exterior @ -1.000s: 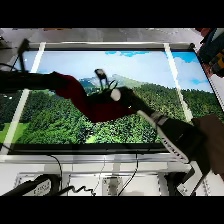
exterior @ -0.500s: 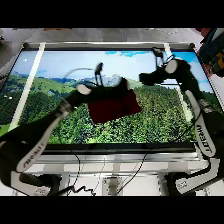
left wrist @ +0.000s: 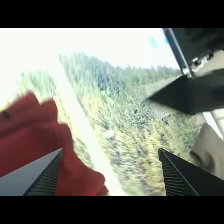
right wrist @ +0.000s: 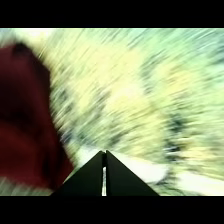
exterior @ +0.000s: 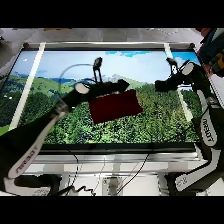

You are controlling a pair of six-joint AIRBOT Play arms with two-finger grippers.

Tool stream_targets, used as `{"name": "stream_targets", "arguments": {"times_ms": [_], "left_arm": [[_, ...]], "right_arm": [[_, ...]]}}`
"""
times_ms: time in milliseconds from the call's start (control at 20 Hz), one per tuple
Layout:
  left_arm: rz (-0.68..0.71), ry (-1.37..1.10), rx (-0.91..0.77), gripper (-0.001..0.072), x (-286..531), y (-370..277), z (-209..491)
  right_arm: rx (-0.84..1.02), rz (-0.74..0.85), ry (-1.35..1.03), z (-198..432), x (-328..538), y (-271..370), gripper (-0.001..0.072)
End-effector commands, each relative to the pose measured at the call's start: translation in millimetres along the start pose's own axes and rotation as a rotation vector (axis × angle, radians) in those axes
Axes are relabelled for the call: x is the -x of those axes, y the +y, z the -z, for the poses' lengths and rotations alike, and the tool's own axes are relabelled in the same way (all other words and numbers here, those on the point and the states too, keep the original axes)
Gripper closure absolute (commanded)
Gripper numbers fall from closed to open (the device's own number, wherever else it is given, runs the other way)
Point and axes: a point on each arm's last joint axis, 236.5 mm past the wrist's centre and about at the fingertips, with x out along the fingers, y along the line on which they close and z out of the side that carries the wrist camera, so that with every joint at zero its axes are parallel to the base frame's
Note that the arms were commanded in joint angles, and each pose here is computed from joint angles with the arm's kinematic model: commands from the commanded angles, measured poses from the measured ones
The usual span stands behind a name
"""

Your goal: Fold the clothes and pants, and hang the long-sleeved shirts on hangers.

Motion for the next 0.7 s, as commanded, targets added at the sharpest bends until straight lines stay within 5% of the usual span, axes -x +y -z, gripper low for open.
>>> {"name": "stream_targets", "arguments": {"times_ms": [0,50,100,300,650], "left_arm": [[0.016,0.081,-0.187,-0.0013,54,-4,-12],[0.035,0.105,-0.197,-0.0012,67,-9,-12],[0.057,0.128,-0.201,-0.0013,81,-14,-12],[0.111,0.192,-0.211,-0.0012,107,-26,-4],[0.133,0.216,-0.217,-0.0012,106,-34,3]], "right_arm": [[0.020,-0.392,0.049,20,-23,55,0.0549],[-0.038,-0.399,0.050,19,-34,56,0.0247],[-0.094,-0.378,0.057,18,-46,53,0.0120],[-0.202,-0.316,0.100,24,-93,53,0.0118],[-0.087,-0.329,0.167,43,-126,110,0.0133]]}}
